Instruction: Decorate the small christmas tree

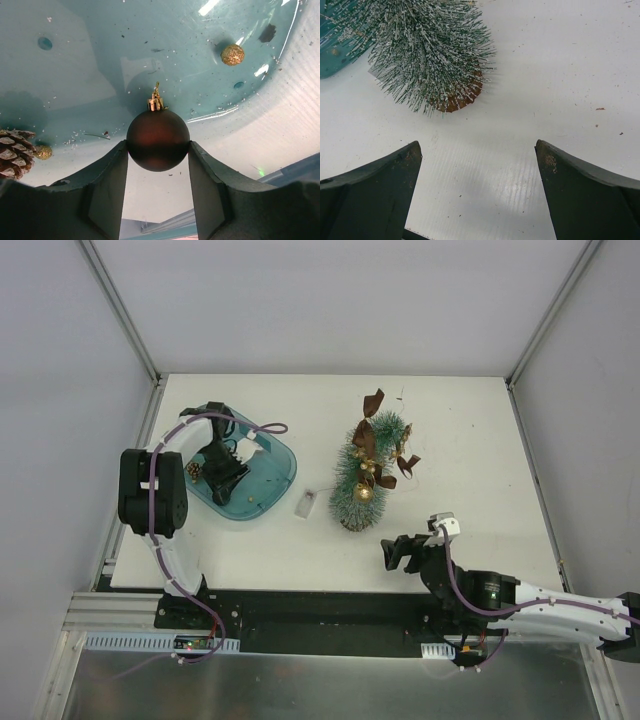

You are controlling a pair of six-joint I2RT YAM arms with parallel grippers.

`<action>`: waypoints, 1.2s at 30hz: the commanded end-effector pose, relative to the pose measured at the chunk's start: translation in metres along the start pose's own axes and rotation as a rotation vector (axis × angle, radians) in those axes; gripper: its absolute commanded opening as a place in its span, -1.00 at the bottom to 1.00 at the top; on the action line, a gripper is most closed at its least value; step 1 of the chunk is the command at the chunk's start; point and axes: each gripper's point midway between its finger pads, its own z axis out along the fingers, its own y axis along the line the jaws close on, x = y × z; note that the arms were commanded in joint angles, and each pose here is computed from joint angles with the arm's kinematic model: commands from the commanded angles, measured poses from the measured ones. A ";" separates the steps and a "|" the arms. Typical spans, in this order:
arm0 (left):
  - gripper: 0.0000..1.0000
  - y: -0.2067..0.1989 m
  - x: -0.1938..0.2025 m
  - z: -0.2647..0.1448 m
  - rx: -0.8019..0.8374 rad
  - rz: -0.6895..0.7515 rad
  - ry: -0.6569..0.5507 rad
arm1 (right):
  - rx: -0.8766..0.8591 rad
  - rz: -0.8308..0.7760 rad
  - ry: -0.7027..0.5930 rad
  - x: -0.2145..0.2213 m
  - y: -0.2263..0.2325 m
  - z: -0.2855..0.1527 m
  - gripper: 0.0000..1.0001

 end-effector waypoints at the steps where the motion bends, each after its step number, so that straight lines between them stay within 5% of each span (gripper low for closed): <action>1: -0.92 -0.011 -0.007 -0.008 0.036 0.003 -0.031 | 0.008 0.019 -0.043 -0.022 0.003 -0.004 0.97; 10: -1.00 -0.032 -0.069 -0.114 -0.028 0.061 -0.339 | 0.023 -0.009 -0.062 -0.030 0.000 -0.005 0.98; 16: -1.00 -0.089 -0.090 -0.166 -0.034 0.214 -0.468 | 0.038 -0.014 -0.083 -0.040 -0.001 -0.006 0.98; 24: -1.00 -0.158 -0.093 -0.177 0.014 0.363 -0.510 | 0.063 -0.016 -0.108 -0.050 -0.007 -0.009 0.98; 36: -1.00 -0.234 -0.110 -0.178 0.269 0.399 -0.637 | 0.104 -0.026 -0.129 -0.059 -0.016 -0.012 0.98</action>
